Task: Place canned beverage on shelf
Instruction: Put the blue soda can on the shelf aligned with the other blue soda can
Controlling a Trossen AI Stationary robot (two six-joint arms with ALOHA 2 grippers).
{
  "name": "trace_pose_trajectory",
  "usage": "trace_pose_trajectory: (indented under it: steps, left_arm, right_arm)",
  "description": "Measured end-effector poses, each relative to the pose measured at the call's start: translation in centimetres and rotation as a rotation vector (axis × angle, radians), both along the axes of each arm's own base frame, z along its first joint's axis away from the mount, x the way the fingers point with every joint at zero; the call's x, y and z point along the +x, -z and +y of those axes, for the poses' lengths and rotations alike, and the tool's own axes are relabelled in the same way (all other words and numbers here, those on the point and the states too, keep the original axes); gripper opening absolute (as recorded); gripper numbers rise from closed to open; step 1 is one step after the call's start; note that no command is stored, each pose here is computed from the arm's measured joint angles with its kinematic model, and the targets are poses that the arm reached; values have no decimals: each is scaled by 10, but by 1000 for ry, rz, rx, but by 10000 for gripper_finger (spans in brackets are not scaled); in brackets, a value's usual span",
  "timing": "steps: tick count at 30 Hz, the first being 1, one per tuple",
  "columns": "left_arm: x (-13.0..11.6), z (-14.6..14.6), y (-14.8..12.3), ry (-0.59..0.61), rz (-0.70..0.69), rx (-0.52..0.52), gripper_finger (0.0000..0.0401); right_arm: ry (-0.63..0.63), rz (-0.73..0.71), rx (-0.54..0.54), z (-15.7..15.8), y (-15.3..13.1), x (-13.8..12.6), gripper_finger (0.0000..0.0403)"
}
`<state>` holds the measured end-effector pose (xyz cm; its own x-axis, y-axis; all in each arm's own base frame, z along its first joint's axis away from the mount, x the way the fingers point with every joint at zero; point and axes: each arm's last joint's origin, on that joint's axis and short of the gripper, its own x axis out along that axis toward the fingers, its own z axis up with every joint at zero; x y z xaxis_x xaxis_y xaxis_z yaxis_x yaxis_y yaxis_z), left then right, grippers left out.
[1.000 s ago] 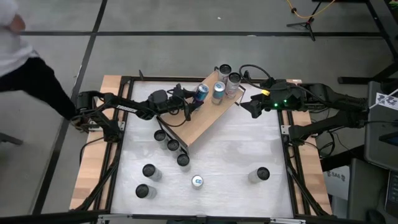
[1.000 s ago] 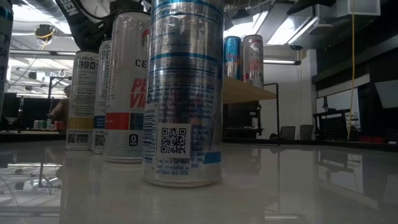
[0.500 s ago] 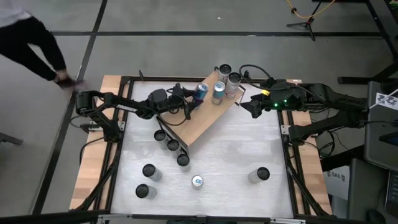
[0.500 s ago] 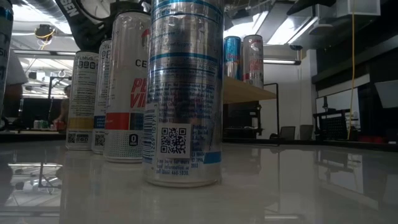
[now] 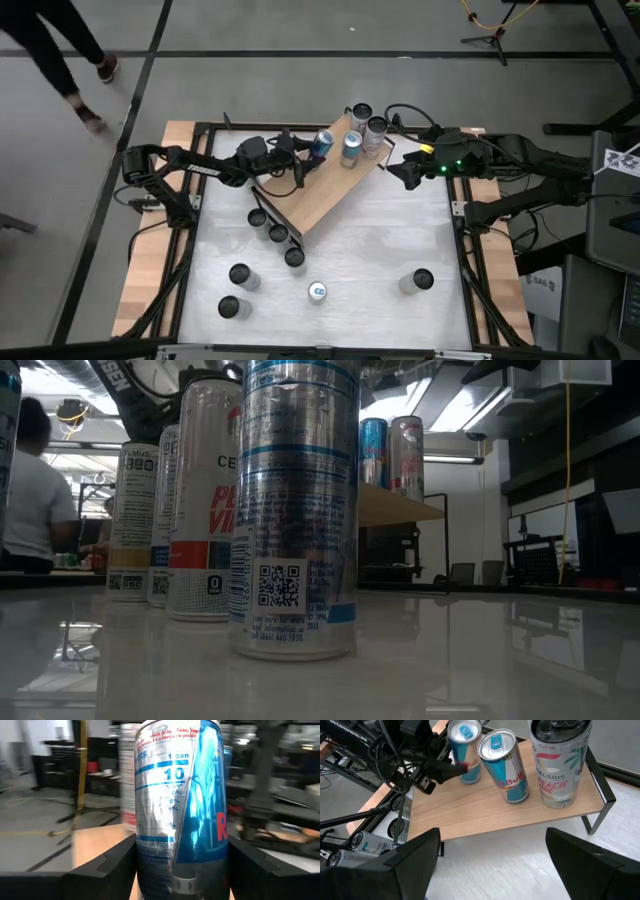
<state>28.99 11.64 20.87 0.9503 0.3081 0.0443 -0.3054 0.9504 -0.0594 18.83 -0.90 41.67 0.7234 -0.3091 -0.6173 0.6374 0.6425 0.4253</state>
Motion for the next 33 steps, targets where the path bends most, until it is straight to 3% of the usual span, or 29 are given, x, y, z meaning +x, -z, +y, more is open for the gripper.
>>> trace_pose_trajectory:
  steps: [11, 33]
  left_arm:
    - [-7, 14, 0, 111, 2, 3, 243]
    - [-3, 8, 2, 134, 37, 40, 243]
  right_arm:
    - [0, 0, 0, 0, 0, 0, 356]
    - [0, 0, 0, 0, 0, 0, 356]
